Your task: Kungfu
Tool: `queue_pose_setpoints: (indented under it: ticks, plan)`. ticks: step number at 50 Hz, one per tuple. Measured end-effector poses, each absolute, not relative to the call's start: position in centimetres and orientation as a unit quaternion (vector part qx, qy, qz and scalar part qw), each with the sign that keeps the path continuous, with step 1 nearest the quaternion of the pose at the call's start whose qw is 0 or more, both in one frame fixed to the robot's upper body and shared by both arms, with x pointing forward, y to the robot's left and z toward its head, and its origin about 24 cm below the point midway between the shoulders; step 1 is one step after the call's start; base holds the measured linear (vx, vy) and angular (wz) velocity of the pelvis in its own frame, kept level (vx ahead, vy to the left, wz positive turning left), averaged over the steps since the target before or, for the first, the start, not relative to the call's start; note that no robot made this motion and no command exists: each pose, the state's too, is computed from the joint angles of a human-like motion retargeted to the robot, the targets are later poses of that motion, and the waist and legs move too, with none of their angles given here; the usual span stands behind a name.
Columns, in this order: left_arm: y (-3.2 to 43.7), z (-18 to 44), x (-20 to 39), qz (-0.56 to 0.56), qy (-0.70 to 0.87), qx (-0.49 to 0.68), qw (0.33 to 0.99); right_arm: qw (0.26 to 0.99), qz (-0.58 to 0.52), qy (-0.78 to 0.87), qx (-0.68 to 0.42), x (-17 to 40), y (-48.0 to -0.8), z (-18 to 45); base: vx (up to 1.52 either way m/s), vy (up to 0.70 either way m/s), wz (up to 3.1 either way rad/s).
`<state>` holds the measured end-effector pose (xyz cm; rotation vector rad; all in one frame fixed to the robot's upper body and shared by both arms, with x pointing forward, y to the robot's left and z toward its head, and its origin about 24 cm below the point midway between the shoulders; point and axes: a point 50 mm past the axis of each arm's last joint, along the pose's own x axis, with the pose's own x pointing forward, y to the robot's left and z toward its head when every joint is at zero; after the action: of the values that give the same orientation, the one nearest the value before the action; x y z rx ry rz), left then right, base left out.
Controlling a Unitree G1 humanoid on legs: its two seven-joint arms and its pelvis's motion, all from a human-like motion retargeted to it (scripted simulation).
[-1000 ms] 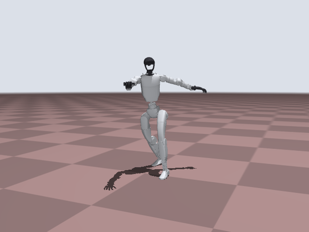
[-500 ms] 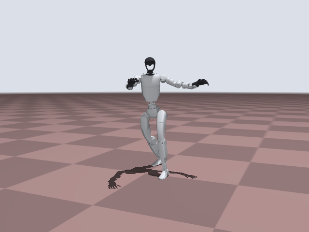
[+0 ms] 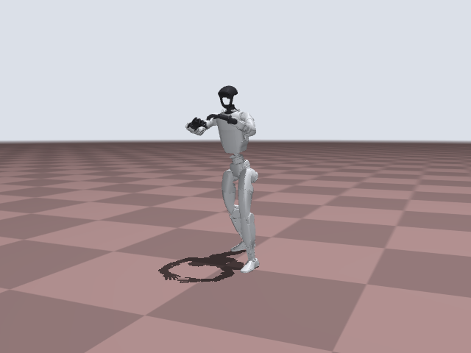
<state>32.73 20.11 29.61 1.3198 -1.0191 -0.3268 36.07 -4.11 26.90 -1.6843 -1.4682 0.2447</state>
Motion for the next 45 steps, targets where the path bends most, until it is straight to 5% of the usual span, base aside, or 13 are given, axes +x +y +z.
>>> queue_pose_setpoints:
  ticks: [8, 18, 27, 34, 45]
  plan:
    - [20.0, 28.6, 30.7, -0.143, -0.469, 0.622, 0.611, 0.42, 0.134, -0.665, -0.603, 33.9, -2.8, 25.9, -0.28, -0.08, -1.37]
    - [20.1, 23.0, 30.8, -0.199, -0.409, 0.6, 0.658, 0.46, 0.2, -0.629, -0.594, 33.6, -2.8, 20.5, -0.33, -0.3, -1.31]
    - [15.5, 9.7, 30.5, -0.303, -0.299, 0.502, 0.753, 0.59, 0.291, -0.539, -0.526, 30.6, -6.7, 8.8, -0.28, -0.24, -1.0]
    - [6.6, -2.0, 28.1, -0.402, -0.107, 0.36, 0.835, 0.66, 0.378, -0.417, -0.497, 25.5, -13.1, -0.4, -0.28, -0.01, -0.01]
    - [1.0, -4.0, 25.7, -0.474, -0.13, 0.462, 0.738, 0.762, 0.254, -0.372, -0.465, 18.9, -18.7, -3.7, -0.13, -0.09, -0.63]
